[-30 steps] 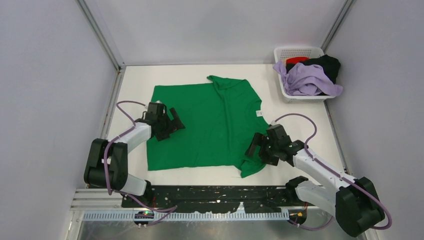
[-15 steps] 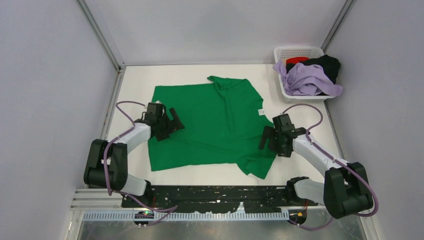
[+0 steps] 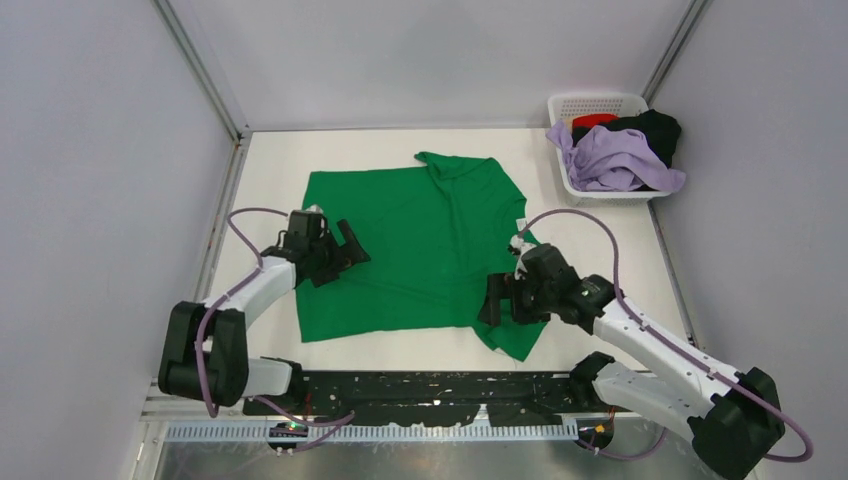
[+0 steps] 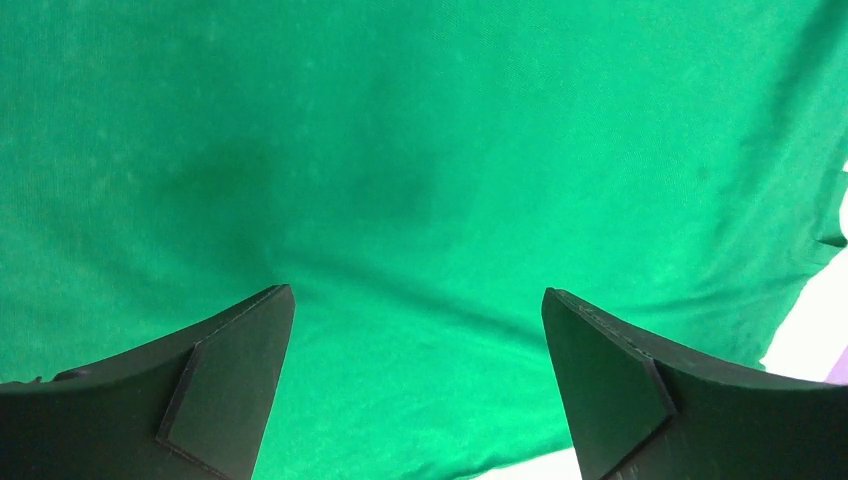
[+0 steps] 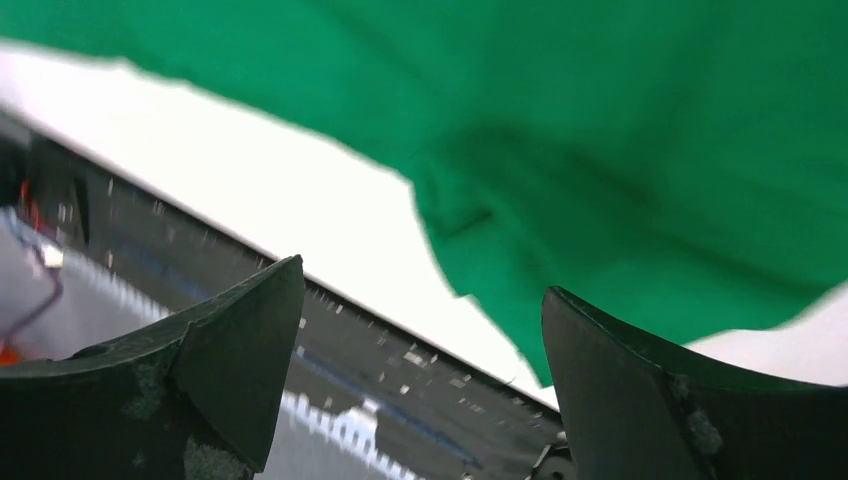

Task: Fold and stack the t-shirts
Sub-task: Flatten out the tshirt

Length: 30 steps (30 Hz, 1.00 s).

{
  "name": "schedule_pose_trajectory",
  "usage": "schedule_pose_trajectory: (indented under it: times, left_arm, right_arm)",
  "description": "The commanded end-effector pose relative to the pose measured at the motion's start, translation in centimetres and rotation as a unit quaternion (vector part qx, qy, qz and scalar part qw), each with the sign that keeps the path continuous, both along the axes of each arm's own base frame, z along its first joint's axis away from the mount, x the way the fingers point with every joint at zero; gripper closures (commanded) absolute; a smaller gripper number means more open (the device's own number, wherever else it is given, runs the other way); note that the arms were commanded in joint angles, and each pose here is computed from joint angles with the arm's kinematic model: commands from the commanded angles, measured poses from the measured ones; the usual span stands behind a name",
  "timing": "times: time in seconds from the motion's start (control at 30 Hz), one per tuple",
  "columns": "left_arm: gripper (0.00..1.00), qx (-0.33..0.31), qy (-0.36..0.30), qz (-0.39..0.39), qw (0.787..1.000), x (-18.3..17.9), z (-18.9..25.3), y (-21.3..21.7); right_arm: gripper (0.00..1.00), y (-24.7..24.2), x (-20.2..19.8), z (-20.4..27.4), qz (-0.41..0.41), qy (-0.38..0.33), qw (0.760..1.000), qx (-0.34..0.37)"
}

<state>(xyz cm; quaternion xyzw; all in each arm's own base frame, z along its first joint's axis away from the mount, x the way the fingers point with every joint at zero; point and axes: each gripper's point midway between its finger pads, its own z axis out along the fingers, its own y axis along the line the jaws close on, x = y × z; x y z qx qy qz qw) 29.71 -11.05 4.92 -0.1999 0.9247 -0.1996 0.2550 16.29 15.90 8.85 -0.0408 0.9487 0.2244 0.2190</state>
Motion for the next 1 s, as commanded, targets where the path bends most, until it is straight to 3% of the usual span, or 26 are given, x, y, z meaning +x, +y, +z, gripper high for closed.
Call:
schedule_pose_trajectory:
  times: [0.0,0.23,0.33,0.5,0.87,0.97]
  left_arm:
    - [0.00,-0.018,-0.015,-0.006,1.000,-1.8,2.0,-1.0]
    - [0.00,-0.052,-0.014,-0.047,0.997,-7.0,0.1,-4.3]
    - [0.01,-0.053,0.007,-0.037,0.998,-7.9,-1.8,-4.1]
    - [0.00,0.003,0.027,-0.004,1.000,-7.5,-3.6,-1.9]
    - [0.00,0.012,0.030,0.030,0.999,-5.3,-3.3,0.3]
    - [0.00,-0.006,0.029,0.012,0.999,-5.3,-2.7,-0.5]
  right_arm:
    - [0.05,3.0,-3.7,-0.7,0.040,0.055,0.997,0.048]
    - [0.04,2.5,-4.7,-4.6,-0.005,0.075,0.995,0.061]
    - [0.05,0.9,-4.4,-6.4,-0.029,0.083,0.996,0.005]
    - [0.05,-3.0,-4.0,-7.4,-0.085,0.093,0.989,-0.083]
    - [0.05,-6.9,-3.4,-7.4,-0.180,0.143,0.971,-0.069]
    - [0.05,-6.0,-2.6,-6.4,-0.162,0.123,0.978,-0.043]
